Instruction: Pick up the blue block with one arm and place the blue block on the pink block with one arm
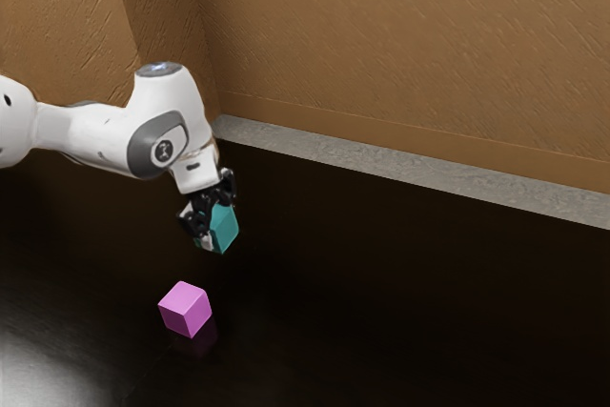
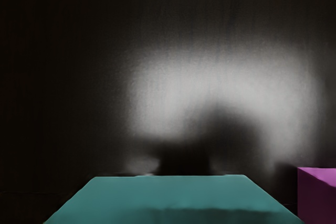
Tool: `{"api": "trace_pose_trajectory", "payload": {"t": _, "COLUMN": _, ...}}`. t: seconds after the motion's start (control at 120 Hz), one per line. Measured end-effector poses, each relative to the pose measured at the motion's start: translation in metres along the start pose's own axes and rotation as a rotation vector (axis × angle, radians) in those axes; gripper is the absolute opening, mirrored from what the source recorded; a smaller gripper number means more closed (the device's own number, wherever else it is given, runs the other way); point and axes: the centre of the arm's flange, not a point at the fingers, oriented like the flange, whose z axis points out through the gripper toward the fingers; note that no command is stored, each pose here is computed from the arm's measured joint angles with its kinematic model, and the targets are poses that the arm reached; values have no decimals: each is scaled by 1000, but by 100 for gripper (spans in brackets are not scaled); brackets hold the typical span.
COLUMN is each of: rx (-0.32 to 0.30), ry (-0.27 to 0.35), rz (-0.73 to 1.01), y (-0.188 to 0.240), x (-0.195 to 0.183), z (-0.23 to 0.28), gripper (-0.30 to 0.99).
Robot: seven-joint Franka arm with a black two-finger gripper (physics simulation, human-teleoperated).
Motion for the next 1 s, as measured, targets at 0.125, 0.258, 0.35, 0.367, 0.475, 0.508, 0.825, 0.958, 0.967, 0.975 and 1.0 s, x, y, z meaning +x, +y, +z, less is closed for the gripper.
{"api": "trace_pose_trajectory", "payload": {"t": 0.125, "rx": -18, "ry": -13, "rz": -14, "y": 29, "x": -10, "z": -21, "gripper": 33}}
{"api": "trace_pose_trajectory", "payload": {"t": 0.258, "rx": -97, "ry": -17, "rz": -18, "y": 50, "x": -16, "z": -7, "gripper": 33}}
{"api": "trace_pose_trajectory", "payload": {"t": 0.35, "rx": -140, "ry": -19, "rz": -42, "y": 59, "x": -32, "z": 2, "gripper": 33}}
{"api": "trace_pose_trajectory", "payload": {"t": 0.367, "rx": -145, "ry": -20, "rz": -46, "y": 62, "x": -34, "z": 3, "gripper": 33}}
{"api": "trace_pose_trajectory", "payload": {"t": 0.475, "rx": -154, "ry": -28, "rz": -47, "y": 80, "x": -38, "z": -1, "gripper": 33}}
{"api": "trace_pose_trajectory", "payload": {"t": 0.508, "rx": -153, "ry": -29, "rz": -37, "y": 83, "x": -35, "z": 1, "gripper": 33}}
{"api": "trace_pose_trajectory", "payload": {"t": 0.825, "rx": -110, "ry": -28, "rz": 4, "y": 82, "x": -25, "z": 20, "gripper": 33}}
{"api": "trace_pose_trajectory", "payload": {"t": 0.958, "rx": -114, "ry": -27, "rz": 9, "y": 85, "x": -24, "z": 27, "gripper": 33}}
{"api": "trace_pose_trajectory", "payload": {"t": 0.967, "rx": -114, "ry": -27, "rz": 10, "y": 86, "x": -23, "z": 27, "gripper": 33}}
{"api": "trace_pose_trajectory", "payload": {"t": 0.975, "rx": -115, "ry": -26, "rz": 12, "y": 86, "x": -23, "z": 28, "gripper": 33}}
{"api": "trace_pose_trajectory", "payload": {"t": 1.0, "rx": -116, "ry": -26, "rz": 15, "y": 86, "x": -21, "z": 29, "gripper": 33}}
